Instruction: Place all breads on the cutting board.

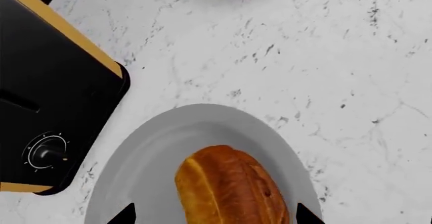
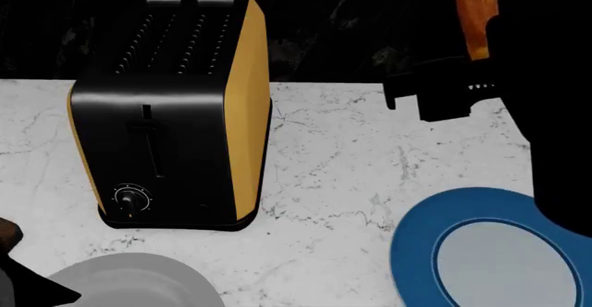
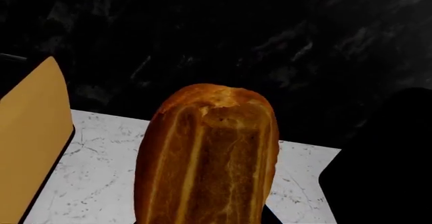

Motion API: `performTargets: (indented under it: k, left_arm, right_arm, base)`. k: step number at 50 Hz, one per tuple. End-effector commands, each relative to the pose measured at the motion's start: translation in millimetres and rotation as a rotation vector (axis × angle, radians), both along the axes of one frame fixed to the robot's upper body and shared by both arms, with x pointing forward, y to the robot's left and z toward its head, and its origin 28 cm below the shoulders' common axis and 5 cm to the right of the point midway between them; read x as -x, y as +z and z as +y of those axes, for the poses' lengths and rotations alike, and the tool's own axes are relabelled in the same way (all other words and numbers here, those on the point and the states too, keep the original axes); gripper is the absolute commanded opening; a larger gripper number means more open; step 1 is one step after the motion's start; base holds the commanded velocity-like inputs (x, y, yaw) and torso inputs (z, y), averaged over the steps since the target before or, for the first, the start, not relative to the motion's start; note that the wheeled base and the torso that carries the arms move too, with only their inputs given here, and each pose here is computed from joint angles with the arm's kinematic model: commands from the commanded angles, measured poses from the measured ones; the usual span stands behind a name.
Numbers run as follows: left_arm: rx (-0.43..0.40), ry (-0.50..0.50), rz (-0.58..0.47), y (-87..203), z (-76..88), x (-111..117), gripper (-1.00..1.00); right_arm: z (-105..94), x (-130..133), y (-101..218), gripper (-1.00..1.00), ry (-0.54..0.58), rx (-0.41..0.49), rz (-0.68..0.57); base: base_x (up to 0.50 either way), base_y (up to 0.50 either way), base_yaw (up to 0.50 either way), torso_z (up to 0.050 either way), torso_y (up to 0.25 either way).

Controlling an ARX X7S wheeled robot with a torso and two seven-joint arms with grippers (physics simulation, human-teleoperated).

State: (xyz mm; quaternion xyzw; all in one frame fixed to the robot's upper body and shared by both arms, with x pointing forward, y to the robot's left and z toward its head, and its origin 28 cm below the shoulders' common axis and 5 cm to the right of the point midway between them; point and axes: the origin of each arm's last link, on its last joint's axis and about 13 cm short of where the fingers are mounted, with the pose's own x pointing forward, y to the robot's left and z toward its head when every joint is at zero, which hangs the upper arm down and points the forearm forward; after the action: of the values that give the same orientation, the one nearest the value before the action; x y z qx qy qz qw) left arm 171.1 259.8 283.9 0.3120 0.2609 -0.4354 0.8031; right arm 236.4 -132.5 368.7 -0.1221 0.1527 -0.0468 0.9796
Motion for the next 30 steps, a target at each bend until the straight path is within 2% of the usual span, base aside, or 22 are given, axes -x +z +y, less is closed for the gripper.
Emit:
performTargets:
  k: [1,13,26,30]
  left_arm:
    - [0.008,0.069,0.061,-11,1.8,6,1.00]
    - [0.036,0.156,0.083,-23,7.3,5,1.00]
    - [0.083,0.161,0.116,-37,5.5,3,1.00]
    - [0.093,0.133,0.136,-44,1.0,3,1.00]
  right_arm:
    - [-4.1,-3,-2,-1.00,0.004,0.014,-0.008]
    - [-3.4,-4,-3,-1.00,0.018,0.026,-0.005]
    - [-3.6,-4,-3,-1.00,0.016,0.029,-0.005]
    - [-2.2,-2,-3,-1.00,0.011,0.031,-0.004]
  base:
    - [0.00,0.00,0.00,0.000,0.000]
    - [0.00,0.00,0.00,0.000,0.000]
    - [0.00,0.00,0.00,0.000,0.000]
    - [0.00,0.00,0.00,0.000,0.000]
